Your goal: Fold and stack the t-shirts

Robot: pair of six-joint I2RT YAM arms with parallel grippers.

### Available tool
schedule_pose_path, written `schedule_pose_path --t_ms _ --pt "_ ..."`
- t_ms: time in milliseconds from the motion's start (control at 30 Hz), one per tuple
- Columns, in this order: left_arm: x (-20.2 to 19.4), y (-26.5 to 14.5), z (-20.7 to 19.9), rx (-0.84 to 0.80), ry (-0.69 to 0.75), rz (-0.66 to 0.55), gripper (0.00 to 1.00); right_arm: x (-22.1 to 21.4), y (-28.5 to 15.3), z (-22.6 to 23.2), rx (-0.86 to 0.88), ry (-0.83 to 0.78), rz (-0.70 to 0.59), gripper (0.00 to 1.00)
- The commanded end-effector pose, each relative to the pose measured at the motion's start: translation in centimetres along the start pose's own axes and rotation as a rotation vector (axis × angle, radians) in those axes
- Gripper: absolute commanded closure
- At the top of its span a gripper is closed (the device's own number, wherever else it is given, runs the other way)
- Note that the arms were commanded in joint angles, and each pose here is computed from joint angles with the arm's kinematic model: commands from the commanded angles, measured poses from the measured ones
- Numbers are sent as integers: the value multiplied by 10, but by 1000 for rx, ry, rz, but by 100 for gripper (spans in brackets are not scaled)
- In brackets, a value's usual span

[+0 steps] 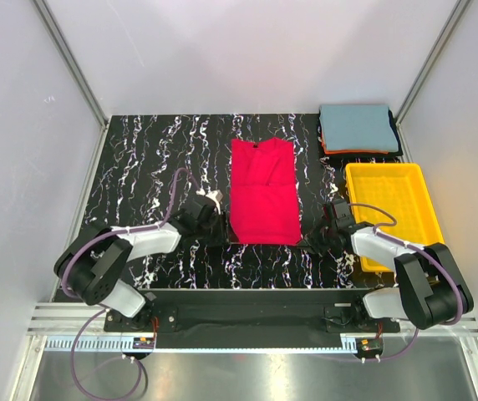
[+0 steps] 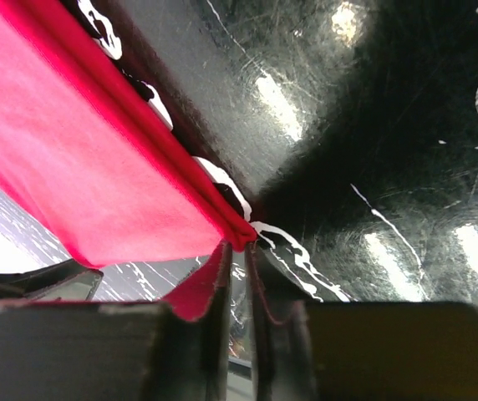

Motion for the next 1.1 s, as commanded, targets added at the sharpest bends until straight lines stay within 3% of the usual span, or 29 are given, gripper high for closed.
schedule_pose_path --t_ms 0,100,167,200,233,433,833,1067 --pt "-9 6 24 104 -1 21 60 -2 6 -20 -96 -16 -30 90" --pt "-9 5 26 109 1 15 73 -2 5 -21 -98 -26 -36 100" --pt "-5 2 22 100 9 -6 83 1 4 -20 -93 -50 -48 100" --pt "-7 0 25 121 16 4 96 2 3 -18 -87 -64 -59 100" --pt "-4 -4 19 110 25 -11 100 3 0 -18 -88 -83 -66 100" --pt "2 -31 -9 72 104 -68 100 6 -28 -11 -73 -140 -130 100" --pt "-7 -92 -60 -24 115 -125 100 -5 -107 10 15 -240 -232 100" --pt "-8 -99 -63 0 114 -146 100 0 -133 22 57 -267 -293 100"
Point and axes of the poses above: each gripper's point midway between its finger pads, its own y axis out along the fingers, its own z axis along the line the jaws close on, x = y × z, the point moved 4 cm from there along -y, back along the fingers, and after that the axes turned 15 degrees about -y, right-handed, at the moved point
